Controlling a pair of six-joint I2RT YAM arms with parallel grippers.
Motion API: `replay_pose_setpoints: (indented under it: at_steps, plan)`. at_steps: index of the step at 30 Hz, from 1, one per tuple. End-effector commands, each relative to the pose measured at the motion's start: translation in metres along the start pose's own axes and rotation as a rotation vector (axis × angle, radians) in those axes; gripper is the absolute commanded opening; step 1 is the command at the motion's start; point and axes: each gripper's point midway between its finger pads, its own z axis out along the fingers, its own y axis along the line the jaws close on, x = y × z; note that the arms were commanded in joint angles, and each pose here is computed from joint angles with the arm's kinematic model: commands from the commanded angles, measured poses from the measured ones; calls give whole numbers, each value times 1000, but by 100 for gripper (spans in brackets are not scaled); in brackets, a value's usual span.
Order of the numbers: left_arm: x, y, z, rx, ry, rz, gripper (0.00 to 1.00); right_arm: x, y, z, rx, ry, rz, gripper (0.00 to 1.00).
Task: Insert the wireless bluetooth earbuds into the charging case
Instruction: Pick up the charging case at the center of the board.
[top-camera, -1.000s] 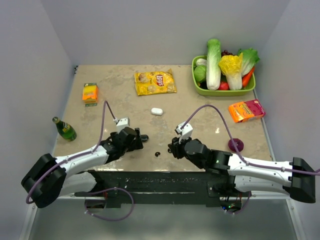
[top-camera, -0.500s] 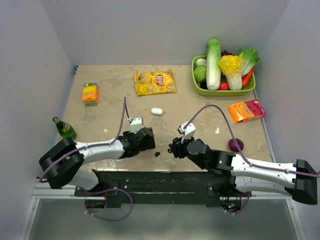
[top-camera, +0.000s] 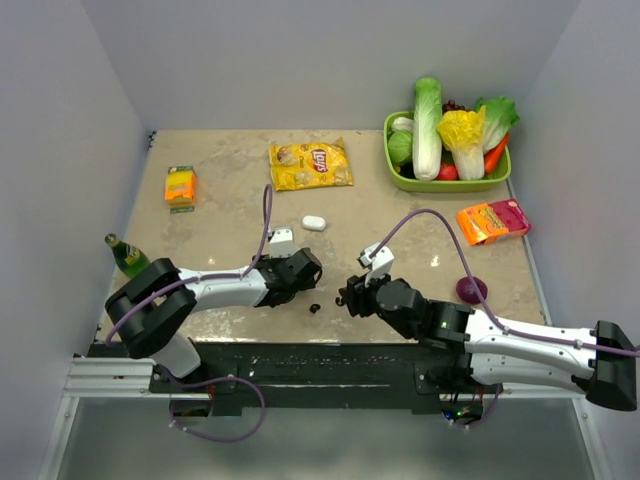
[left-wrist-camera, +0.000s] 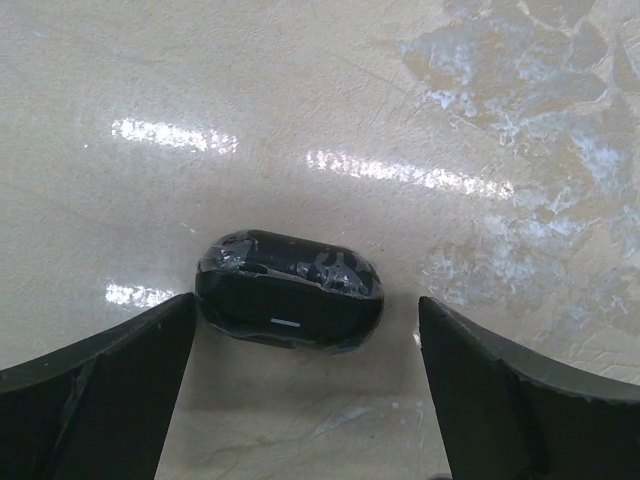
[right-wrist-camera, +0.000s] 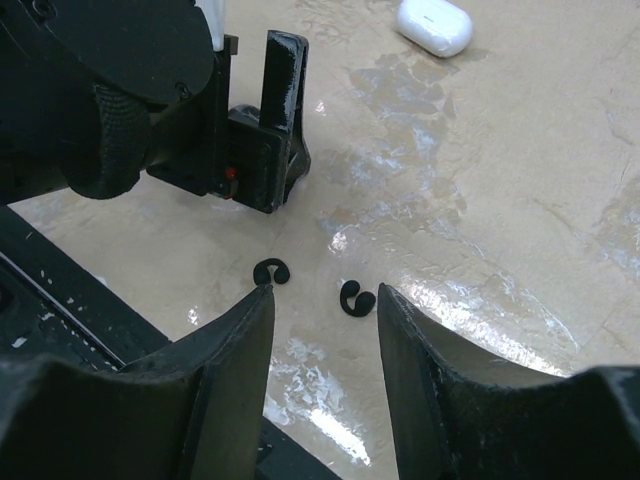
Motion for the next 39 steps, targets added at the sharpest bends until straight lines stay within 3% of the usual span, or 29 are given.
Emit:
replay_pose_setpoints:
  at_steps: [1, 15, 39]
  plan:
    - [32, 28, 5, -89, 96, 74, 96, -4, -6, -1, 31, -26, 12, 50]
    - [23, 16, 0, 55, 60, 235, 98, -5, -9, -2, 42, -23, 11, 51]
    - [36, 28, 10, 43, 113, 280, 78, -3, -11, -2, 53, -17, 11, 51]
